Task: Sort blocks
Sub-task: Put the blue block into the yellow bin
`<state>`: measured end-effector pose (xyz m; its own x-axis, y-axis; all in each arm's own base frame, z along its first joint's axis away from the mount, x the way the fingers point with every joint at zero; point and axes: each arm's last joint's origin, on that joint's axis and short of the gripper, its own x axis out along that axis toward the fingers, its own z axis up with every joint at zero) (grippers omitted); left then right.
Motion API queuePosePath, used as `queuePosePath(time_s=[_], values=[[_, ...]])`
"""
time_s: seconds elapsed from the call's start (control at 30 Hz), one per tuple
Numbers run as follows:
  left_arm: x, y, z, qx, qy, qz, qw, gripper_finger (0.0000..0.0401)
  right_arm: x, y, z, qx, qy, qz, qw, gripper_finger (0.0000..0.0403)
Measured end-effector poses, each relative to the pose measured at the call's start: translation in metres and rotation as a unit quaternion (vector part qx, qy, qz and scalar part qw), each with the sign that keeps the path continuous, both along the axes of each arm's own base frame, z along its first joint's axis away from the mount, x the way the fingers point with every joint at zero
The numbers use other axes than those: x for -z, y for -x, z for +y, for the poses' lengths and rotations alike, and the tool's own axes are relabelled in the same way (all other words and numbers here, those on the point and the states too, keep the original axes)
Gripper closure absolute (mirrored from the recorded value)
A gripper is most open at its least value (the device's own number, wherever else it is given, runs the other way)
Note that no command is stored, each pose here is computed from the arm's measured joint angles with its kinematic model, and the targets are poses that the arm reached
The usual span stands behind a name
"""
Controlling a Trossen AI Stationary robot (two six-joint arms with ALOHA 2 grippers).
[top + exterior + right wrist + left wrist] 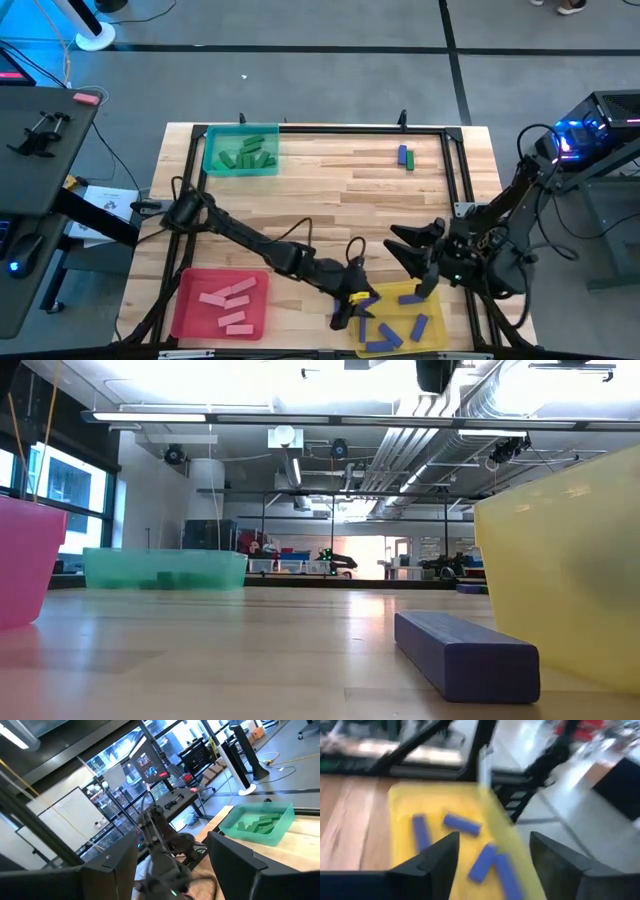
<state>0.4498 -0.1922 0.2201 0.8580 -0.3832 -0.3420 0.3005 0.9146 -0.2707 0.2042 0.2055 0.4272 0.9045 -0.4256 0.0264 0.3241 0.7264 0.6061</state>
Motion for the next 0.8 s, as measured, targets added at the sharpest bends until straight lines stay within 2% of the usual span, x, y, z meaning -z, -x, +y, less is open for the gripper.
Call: queuePosePath(time_s=[0.07, 0.17, 0.23, 0.33, 0.4, 0.47, 0.53, 0.63, 0.7, 0.8], values=[[-0.017, 0.005, 0.000, 0.030, 0.014, -0.013, 0.999, 0.0160, 0.002, -0.005, -0.001, 0.005, -0.007, -0.003, 1.000, 0.0194], [-0.045, 0.019, 0.009, 0.116, 0.020, 0.001, 0.993, 0.0150, 0.006, -0.013, -0.002, 0.005, -0.024, -0.011, 1.000, 0.0194], [-0.063, 0.035, 0.016, 0.137, -0.013, 0.022, 0.990, 0.0151, 0.008, -0.016, -0.001, 0.008, -0.036, -0.016, 0.999, 0.0194], [-0.078, 0.063, 0.030, 0.154, -0.101, 0.039, 0.982, 0.0155, 0.010, -0.019, 0.001, 0.009, -0.046, -0.020, 0.999, 0.0194], [-0.076, 0.081, 0.038, 0.159, -0.143, 0.043, 0.976, 0.0159, 0.012, -0.020, 0.002, 0.009, -0.048, -0.020, 0.999, 0.0194], [-0.066, 0.096, 0.046, 0.147, -0.153, 0.052, 0.976, 0.0161, 0.012, -0.020, 0.002, 0.009, -0.054, -0.023, 0.998, 0.0194], [-0.047, 0.110, 0.055, 0.126, -0.130, 0.077, 0.980, 0.0163, 0.013, -0.021, 0.002, 0.008, -0.068, -0.029, 0.997, 0.0196], [-0.022, 0.130, 0.064, 0.085, -0.049, 0.079, 0.992, 0.0163, 0.022, -0.036, 0.004, -0.020, -0.069, -0.023, 0.997, 0.0209], [-0.016, 0.143, 0.068, 0.057, 0.024, 0.055, 0.997, 0.0163, 0.033, -0.050, 0.006, -0.046, -0.067, -0.013, 0.997, 0.0227], [-0.017, 0.164, 0.078, 0.001, 0.116, 0.010, 0.993, 0.0163, 0.050, -0.071, 0.007, -0.052, -0.074, -0.003, 0.996, 0.0268]])
